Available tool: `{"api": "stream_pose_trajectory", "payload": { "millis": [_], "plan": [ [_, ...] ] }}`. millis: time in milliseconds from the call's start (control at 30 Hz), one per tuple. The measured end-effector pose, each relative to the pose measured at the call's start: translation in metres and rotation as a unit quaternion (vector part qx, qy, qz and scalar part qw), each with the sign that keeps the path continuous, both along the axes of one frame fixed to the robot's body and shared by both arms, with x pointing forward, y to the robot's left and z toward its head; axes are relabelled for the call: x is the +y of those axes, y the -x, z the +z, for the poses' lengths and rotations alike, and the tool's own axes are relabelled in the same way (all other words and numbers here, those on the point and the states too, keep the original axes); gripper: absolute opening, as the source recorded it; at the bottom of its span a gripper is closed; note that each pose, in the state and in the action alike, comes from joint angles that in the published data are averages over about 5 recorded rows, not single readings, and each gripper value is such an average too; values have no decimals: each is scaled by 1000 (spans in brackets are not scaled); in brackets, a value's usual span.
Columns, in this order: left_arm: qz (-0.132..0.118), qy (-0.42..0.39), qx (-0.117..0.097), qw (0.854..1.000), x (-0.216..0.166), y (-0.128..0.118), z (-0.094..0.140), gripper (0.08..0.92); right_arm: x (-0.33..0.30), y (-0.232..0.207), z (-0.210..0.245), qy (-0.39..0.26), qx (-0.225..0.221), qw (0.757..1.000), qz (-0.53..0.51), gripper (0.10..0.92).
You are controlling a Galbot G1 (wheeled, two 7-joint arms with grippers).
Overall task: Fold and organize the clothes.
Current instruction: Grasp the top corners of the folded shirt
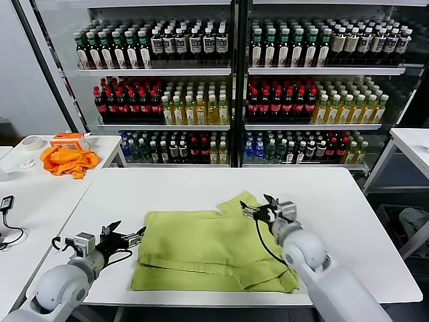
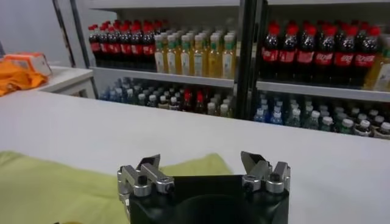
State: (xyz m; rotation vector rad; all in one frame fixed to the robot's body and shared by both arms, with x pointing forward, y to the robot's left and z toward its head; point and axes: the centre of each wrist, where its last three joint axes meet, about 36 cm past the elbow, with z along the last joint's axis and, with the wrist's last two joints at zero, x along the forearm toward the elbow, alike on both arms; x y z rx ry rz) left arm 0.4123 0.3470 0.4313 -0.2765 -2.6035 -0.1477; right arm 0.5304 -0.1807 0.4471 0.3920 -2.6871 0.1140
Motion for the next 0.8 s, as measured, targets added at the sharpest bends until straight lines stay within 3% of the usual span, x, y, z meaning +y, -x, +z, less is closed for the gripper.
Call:
{"api": "stream_pose_trajectory", "payload": {
  "millis": [433,800],
  "plan": [
    [-9,0,18,1000,1,-47,-22,823,15,-44,-32,10,30,999,-34,823],
    [-8,1,21,1000,1,-76,-31,823,25,-52,-49,1,39,998,-40,823]
  ]
}}
